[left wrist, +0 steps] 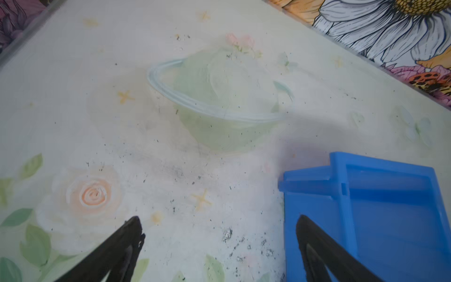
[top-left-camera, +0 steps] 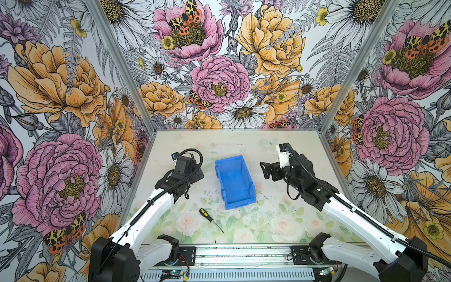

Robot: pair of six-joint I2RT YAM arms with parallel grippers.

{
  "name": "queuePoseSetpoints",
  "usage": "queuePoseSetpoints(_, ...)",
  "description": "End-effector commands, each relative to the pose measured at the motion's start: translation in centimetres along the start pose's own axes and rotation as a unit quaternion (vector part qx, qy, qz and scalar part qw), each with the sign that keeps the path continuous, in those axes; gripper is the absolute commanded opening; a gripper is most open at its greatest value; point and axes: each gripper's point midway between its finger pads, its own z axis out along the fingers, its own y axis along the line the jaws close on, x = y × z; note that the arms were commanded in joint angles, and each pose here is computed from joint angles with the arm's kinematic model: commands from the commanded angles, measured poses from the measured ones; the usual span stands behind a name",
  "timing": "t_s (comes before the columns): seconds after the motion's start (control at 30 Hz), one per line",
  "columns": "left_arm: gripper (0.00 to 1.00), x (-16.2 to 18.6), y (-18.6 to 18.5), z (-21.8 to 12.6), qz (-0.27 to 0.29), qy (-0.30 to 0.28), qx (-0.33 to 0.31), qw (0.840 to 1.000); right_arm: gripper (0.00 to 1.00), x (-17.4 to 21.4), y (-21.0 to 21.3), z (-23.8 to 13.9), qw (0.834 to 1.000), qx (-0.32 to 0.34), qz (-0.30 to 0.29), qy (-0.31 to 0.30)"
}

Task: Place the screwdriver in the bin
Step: 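Move the left gripper over the yellow-handled screwdriver while the right arm reaches toward the bin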

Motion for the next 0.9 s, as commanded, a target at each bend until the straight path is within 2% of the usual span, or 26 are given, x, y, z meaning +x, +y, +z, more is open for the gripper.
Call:
queuePoseSetpoints(0.0, 0.99, 3.2, -0.1, -1.9, -0.048, 0.056, 0.004, 0.997, 0.99, -0.4, 5.2, -1.7, 0.991, -0.098, -0.09, -0.007)
queuePoseSetpoints(0.2, 0.99, 7.7, -0.6, -2.8, -0.075, 0.117, 0.028, 0.99, 0.99, 1.1, 11.3, -3.6, 0.968, -0.21, -0.14, -0.001)
queuePoseSetpoints(0.3, 0.98, 9.4, -0.6, -3.0, -0.083, 0.135, 0.032, 0.987, 0.99, 2.1, 13.0, -4.5, 0.956, -0.241, -0.165, 0.004)
queuePoseSetpoints(0.7, 0.95, 14.0, -0.3, -1.7, -0.06, 0.182, -0.013, 0.981, 0.99, 7.9, 15.6, -5.8, 0.918, -0.29, -0.261, 0.066)
queuePoseSetpoints(0.87, 0.9, 15.5, 0.5, -0.7, -0.055, 0.206, -0.042, 0.976, 1.0, 10.4, 15.4, -5.1, 0.912, -0.294, -0.268, 0.097)
